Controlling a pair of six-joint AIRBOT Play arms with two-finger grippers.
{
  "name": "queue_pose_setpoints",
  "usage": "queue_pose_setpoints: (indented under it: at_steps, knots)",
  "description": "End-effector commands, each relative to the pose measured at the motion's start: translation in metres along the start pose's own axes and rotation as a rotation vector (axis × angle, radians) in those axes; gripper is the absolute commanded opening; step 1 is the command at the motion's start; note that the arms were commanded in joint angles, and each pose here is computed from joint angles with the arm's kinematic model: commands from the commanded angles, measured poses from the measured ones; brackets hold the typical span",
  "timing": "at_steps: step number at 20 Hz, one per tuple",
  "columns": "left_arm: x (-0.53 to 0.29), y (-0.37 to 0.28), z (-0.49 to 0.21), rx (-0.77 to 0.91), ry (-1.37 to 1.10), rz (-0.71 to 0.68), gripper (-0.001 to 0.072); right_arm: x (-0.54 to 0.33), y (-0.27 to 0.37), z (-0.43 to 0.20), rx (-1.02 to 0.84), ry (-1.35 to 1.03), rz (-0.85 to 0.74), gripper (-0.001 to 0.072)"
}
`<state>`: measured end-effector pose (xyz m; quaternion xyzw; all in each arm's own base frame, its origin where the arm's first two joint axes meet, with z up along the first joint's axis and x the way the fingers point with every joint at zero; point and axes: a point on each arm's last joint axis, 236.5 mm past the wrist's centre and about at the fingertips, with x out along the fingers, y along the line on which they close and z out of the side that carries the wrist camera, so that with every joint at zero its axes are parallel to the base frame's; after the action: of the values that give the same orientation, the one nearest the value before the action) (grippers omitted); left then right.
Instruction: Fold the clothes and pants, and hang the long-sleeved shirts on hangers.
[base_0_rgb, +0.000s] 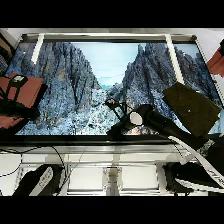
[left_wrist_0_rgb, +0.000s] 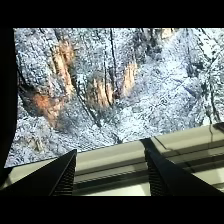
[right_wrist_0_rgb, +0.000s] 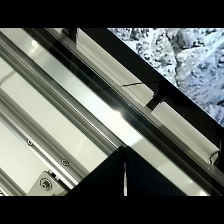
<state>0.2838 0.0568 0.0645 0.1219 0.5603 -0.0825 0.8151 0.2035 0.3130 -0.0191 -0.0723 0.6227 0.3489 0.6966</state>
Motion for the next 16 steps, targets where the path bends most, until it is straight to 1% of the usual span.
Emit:
queue_pose_setpoints:
  at_steps: [1,4,5,7,8,9,14,16]
  knots:
    - [0.0,0.0,-0.0002,0.0,0.0,0.0,0.0514,0.0002,0.0006,0.0009,0.0,-0.004,0.001,0.0006]
    - [0.0,0.0,-0.0002,0.0,0.0,0.0,0.0514,0.0002,0.0007,0.0012,0.0,-0.005,0.002,0.0007]
    - [0.0,0.0,-0.0002,0.0,0.0,0.0,0.0514,0.0001,0.0008,0.0011,-0.001,-0.005,0.002,0.0025]
    - [0.0,0.0,-0.0002,0.0,0.0,0.0,0.0514,0.0002,0.0007,0.0013,-0.009,-0.006,0.002,0.0037]
    - [0.0,0.0,-0.0002,0.0,0.0,0.0,0.0514,0.0001,0.0007,0.0016,-0.009,-0.007,0.002,0.0096]
    - [0.0,0.0001,-0.0002,0.0,0.0,0.001,0.0514,0.0001,0.0009,0.0016,-0.009,-0.007,0.002,0.0119]
    - [0.0,0.0,-0.0001,0.0,0.0,0.0,0.0513,0.0001,0.0024,0.0012,-0.005,-0.006,0.009,0.0123]
    - [0.0,-0.006,0.0039,-0.008,-0.017,-0.025,0.0513,0.0001,0.0023,0.0013,-0.005,-0.006,0.008,0.0122]
